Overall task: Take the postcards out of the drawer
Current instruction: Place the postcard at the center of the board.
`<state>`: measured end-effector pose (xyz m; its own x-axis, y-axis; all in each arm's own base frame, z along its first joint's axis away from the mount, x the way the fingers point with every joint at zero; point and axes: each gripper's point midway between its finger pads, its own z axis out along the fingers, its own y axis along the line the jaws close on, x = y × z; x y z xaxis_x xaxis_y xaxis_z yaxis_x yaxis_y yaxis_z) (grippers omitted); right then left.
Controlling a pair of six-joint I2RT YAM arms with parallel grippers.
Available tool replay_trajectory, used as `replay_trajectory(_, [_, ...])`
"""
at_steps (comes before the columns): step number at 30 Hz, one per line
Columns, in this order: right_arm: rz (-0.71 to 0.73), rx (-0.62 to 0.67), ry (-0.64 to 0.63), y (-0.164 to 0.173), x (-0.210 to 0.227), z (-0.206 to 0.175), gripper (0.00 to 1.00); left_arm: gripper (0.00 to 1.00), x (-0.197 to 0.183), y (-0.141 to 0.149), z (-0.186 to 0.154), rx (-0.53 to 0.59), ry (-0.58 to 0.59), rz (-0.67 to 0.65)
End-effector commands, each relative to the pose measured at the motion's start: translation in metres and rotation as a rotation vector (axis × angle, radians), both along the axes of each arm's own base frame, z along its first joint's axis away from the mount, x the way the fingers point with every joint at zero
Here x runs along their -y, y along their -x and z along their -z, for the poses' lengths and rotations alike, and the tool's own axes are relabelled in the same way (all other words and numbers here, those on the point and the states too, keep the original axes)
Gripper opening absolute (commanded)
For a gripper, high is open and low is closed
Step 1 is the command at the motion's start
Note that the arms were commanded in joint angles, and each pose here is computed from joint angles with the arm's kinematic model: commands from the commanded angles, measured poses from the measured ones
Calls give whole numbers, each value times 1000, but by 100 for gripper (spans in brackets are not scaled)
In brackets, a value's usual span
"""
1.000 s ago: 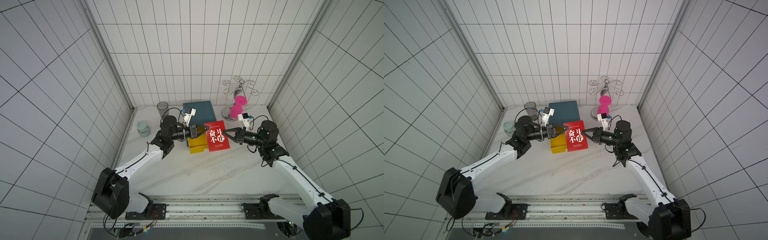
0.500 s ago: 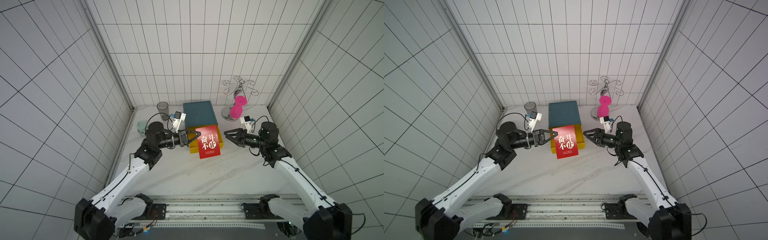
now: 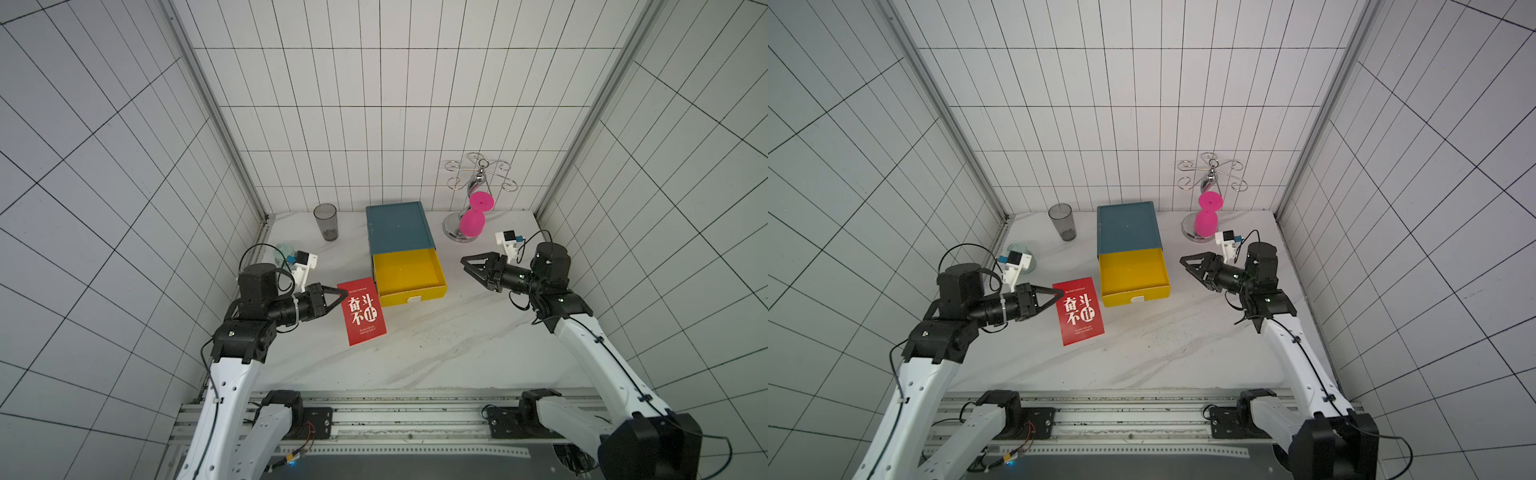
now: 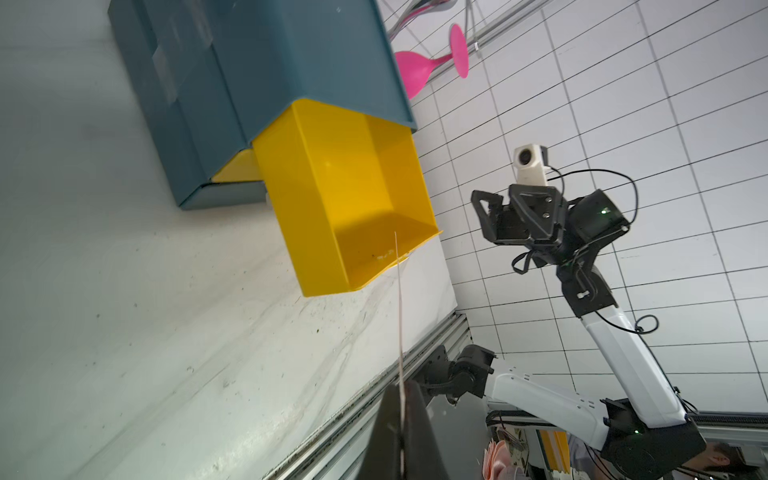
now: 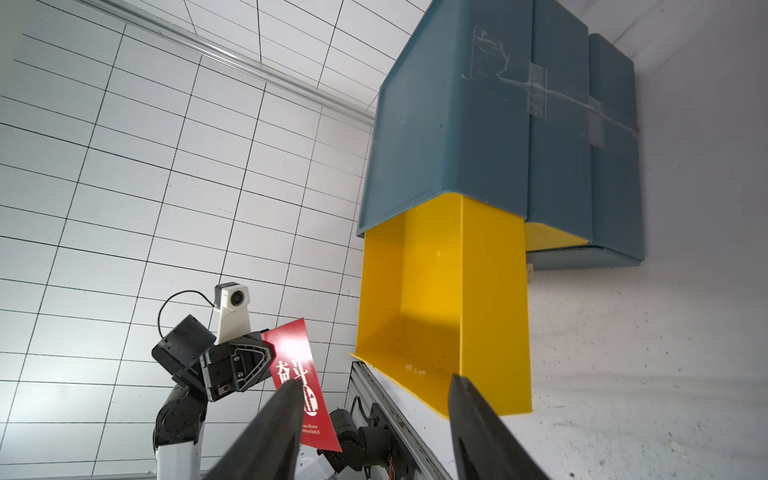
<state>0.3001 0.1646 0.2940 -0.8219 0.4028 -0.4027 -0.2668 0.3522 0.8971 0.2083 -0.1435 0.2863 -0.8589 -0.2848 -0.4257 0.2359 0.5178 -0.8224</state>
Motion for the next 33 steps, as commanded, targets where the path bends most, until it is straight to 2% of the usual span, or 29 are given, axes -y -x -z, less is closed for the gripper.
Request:
replay_trajectory(1, [0,41,-8,5,6,-12,59,1,-8,10,42,-129,-89,-12])
replay_trajectory(8, [12,23,-7,3,13,-2,59,0,-6,6,94,-260,-124,11])
replay_trajectory(13, [11,15,-5,2,14,2,59,0,5,-4,123,-302,-194,47])
replay_trajectory(23, [15,2,-5,3,18,9,59,0,10,-24,162,-395,-317,116])
replay_trajectory(33, [20,-11,-1,4,20,17,59,0,12,-30,189,-433,-342,129])
